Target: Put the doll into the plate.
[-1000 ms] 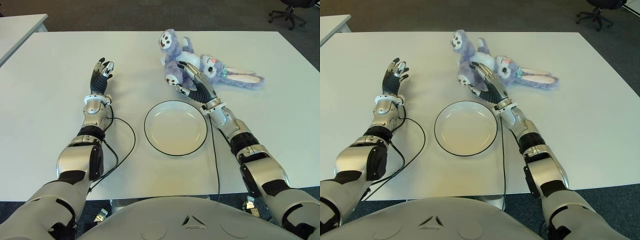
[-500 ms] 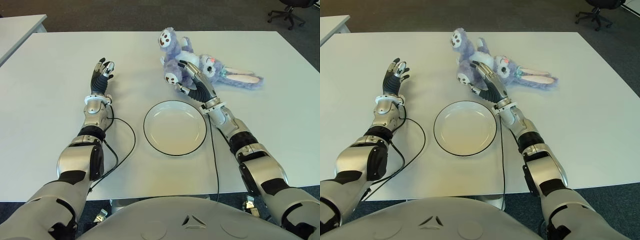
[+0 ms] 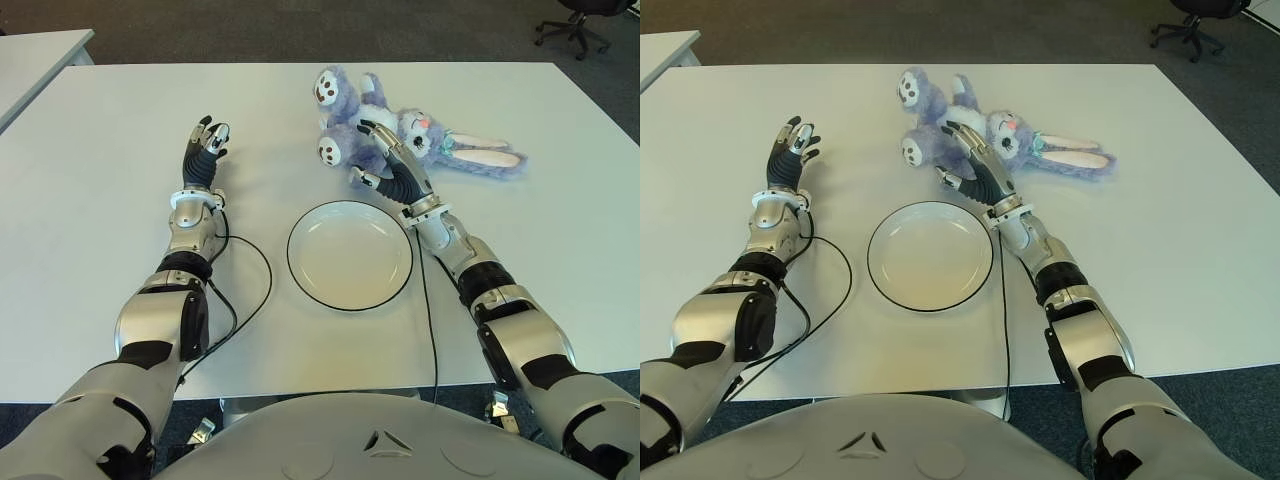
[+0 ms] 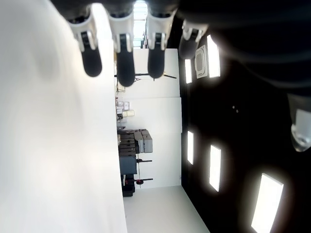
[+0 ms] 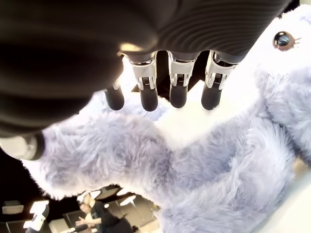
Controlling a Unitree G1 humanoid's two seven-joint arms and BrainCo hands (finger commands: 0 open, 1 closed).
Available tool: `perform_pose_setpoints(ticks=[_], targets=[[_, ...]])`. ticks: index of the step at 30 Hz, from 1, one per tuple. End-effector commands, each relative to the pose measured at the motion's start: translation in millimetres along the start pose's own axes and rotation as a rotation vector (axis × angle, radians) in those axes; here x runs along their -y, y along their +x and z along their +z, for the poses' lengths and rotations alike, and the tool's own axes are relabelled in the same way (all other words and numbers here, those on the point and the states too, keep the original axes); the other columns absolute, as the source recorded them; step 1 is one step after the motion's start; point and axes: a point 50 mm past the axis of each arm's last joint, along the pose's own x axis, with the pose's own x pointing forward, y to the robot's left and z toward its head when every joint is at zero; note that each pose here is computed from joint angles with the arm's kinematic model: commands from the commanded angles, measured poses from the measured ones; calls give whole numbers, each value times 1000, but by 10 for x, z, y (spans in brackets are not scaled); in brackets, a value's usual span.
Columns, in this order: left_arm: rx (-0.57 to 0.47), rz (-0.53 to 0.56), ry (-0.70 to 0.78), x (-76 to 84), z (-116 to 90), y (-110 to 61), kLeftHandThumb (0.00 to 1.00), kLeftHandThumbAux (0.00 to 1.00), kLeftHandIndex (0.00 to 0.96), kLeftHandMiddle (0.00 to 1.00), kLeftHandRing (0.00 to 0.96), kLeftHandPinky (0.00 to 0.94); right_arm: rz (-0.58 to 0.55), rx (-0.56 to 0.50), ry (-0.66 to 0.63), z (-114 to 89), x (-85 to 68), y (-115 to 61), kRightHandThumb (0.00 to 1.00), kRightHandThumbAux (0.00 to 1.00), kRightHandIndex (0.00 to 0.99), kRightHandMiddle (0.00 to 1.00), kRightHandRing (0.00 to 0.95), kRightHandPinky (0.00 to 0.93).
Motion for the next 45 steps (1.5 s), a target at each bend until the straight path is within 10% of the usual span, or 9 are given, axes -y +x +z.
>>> perform_pose_setpoints(ticks=[1, 45], targets=[[-185, 13, -37, -4, -463, -290, 0, 394, 17, 155, 178, 168, 297, -378, 293, -49, -1101, -1198, 420, 222, 0, 0, 0, 0], [-189, 9, -44, 7, -459, -279, 0, 387, 11, 152, 169, 146, 292, -358, 285, -12, -1087, -1126, 388, 169, 0, 0, 0, 0]])
